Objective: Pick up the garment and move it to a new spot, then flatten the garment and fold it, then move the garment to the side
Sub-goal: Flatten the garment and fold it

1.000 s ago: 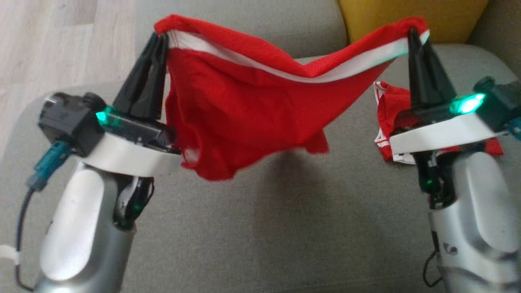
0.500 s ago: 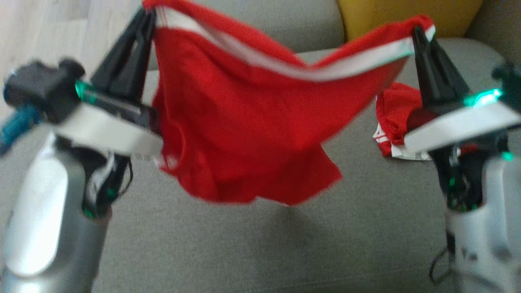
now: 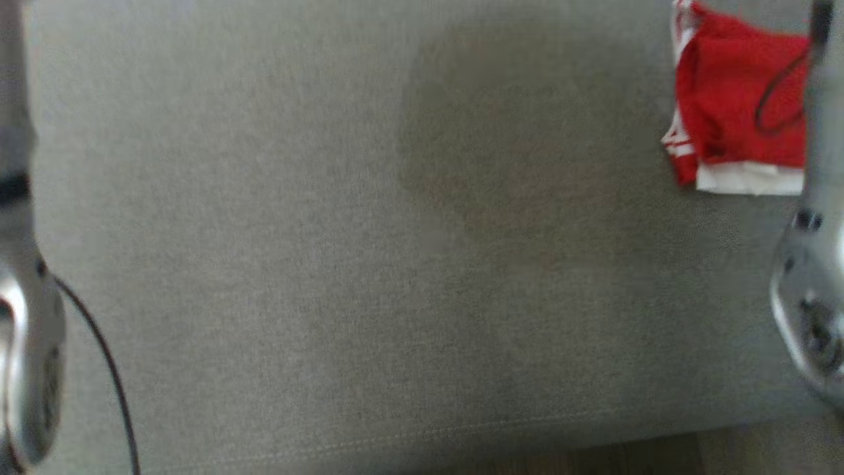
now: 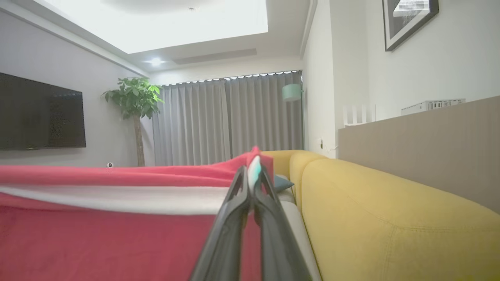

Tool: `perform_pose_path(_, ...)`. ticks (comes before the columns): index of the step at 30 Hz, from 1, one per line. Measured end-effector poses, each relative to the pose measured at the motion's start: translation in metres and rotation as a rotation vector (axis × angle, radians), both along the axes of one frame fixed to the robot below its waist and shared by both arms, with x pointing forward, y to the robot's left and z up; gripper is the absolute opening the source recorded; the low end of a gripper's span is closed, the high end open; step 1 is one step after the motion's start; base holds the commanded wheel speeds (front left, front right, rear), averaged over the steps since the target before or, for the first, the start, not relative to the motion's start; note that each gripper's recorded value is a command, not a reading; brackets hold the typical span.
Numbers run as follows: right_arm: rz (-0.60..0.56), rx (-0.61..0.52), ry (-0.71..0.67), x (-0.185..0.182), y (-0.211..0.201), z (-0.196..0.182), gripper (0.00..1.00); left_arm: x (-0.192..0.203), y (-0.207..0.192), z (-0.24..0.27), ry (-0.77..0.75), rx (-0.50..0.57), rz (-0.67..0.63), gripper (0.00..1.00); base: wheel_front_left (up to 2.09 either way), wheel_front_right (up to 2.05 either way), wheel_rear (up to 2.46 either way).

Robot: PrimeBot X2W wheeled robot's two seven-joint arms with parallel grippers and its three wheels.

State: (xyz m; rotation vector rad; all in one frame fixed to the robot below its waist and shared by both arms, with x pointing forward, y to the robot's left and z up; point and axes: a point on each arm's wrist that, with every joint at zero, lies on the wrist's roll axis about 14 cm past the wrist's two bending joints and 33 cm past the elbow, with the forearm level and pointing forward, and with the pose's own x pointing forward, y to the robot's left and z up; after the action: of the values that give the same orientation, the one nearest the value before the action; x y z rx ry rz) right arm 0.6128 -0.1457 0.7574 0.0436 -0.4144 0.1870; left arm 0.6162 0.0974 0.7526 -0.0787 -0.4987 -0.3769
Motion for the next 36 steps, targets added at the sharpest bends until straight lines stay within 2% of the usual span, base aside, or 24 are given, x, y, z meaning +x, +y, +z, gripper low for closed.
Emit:
perform_pose_path(3, 0.002, 0.018, 0.005, 0.032, 0.003, -0.023, 0.0, 0.031, 0.009, -0.021, 0.011, -0.033, 0.033, 0.0, 0.0, 0.0, 0.0)
perform_pose_path(4, 0.002, 0.018, 0.005, 0.032, 0.003, -0.023, 0.0, 0.031, 0.009, -0.021, 0.011, -0.033, 0.033, 0.0, 0.0, 0.0, 0.0)
perform_pose_path(10, -0.001, 0.081, 0.28, 0.068, 0.006, -0.159, 0.0, 0.063, 0.006, -0.122, 0.204, -0.035, 0.045, 0.0, 0.0, 0.0, 0.0)
perform_pose_path(14, 0.002, 0.107, 0.461, 0.061, 0.012, -0.238, 0.0, 0.053, 0.005, -0.19, 0.342, 0.036, 0.04, 0.0, 0.0, 0.0, 0.0)
perform_pose_path(18, -0.001, 0.077, 0.628, 0.033, 0.015, -0.297, 0.0, 0.021, -0.003, -0.24, 0.445, 0.083, 0.002, 0.0, 0.0, 0.0, 0.0)
perform_pose_path(27, 0.024, -0.072, 0.816, -0.025, 0.016, -0.333, 0.0, -0.074, -0.018, -0.293, 0.539, 0.257, -0.124, 0.0, 0.0, 0.0, 0.0)
perform_pose_path(33, 0.005, -0.168, 0.956, -0.071, -0.007, -0.35, 0.0, -0.124, -0.025, -0.296, 0.558, 0.285, -0.175, 0.0, 0.0, 0.0, 0.0)
perform_pose_path(36, -0.005, -0.163, 0.997, -0.087, -0.017, -0.349, 0.0, -0.14, -0.028, -0.29, 0.54, 0.308, -0.19, 0.0, 0.0, 0.0, 0.0)
